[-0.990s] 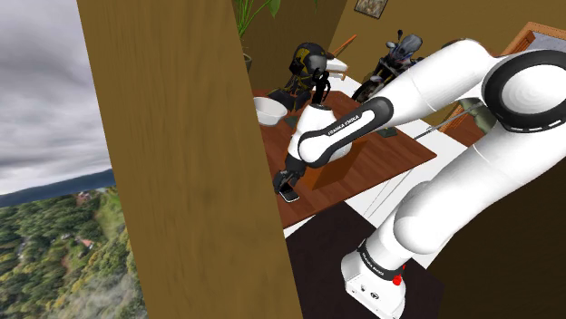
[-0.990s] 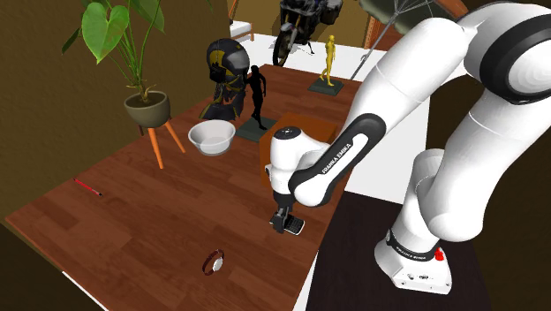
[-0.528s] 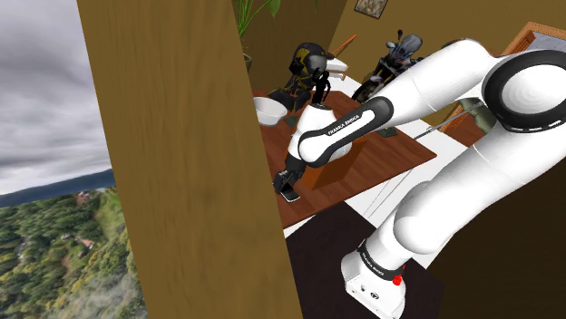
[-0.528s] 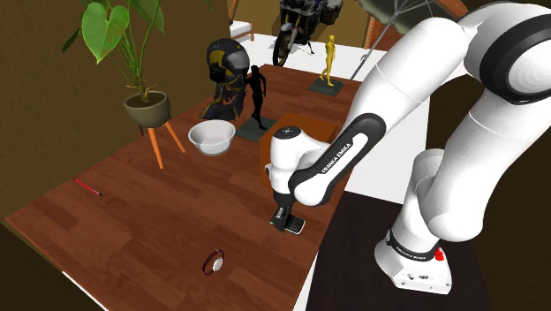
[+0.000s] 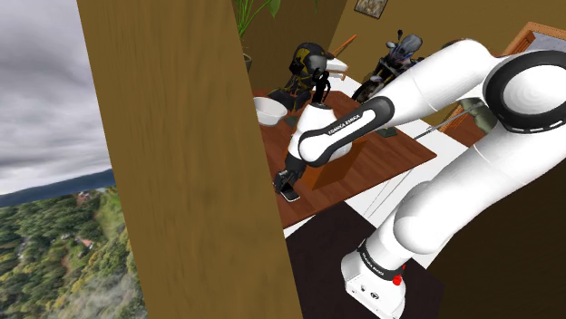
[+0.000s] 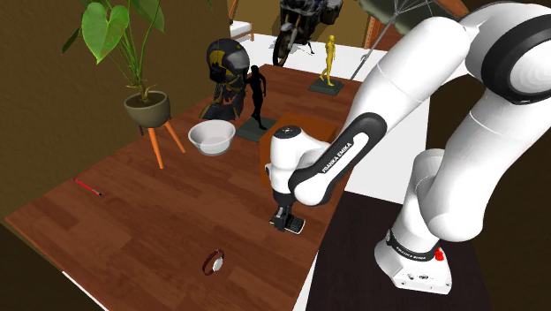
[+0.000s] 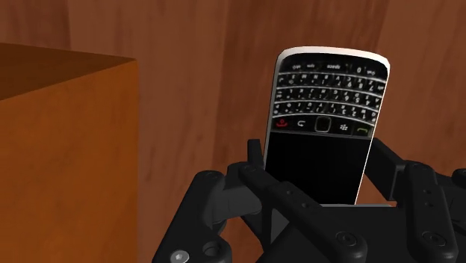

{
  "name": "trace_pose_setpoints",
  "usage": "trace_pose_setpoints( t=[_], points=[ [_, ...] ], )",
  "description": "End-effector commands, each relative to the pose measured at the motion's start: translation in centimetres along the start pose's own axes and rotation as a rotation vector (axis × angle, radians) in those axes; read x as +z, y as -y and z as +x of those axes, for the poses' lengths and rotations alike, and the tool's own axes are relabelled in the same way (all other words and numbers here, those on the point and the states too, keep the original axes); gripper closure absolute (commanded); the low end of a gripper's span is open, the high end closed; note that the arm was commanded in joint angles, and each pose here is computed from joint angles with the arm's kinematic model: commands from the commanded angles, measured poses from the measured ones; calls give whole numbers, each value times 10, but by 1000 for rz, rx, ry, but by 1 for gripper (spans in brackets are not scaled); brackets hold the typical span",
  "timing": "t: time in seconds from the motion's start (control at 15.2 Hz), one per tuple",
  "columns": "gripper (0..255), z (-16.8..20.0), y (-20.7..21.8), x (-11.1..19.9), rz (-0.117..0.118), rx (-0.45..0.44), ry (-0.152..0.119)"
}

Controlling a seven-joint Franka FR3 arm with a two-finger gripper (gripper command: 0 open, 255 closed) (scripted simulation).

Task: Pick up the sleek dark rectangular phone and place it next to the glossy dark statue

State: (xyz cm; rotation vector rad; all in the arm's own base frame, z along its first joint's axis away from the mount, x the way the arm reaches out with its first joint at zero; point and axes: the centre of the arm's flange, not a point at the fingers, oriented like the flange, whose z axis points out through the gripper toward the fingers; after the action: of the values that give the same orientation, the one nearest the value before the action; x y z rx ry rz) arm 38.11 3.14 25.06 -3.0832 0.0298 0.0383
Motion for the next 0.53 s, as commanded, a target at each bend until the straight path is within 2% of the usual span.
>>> trace_pose_setpoints(
  t=[0.0,0.46],
  points=[
    [255,-1,1,-8,0,-1,2],
    [255,-2,3,-45,0,-1,2]
  ],
)
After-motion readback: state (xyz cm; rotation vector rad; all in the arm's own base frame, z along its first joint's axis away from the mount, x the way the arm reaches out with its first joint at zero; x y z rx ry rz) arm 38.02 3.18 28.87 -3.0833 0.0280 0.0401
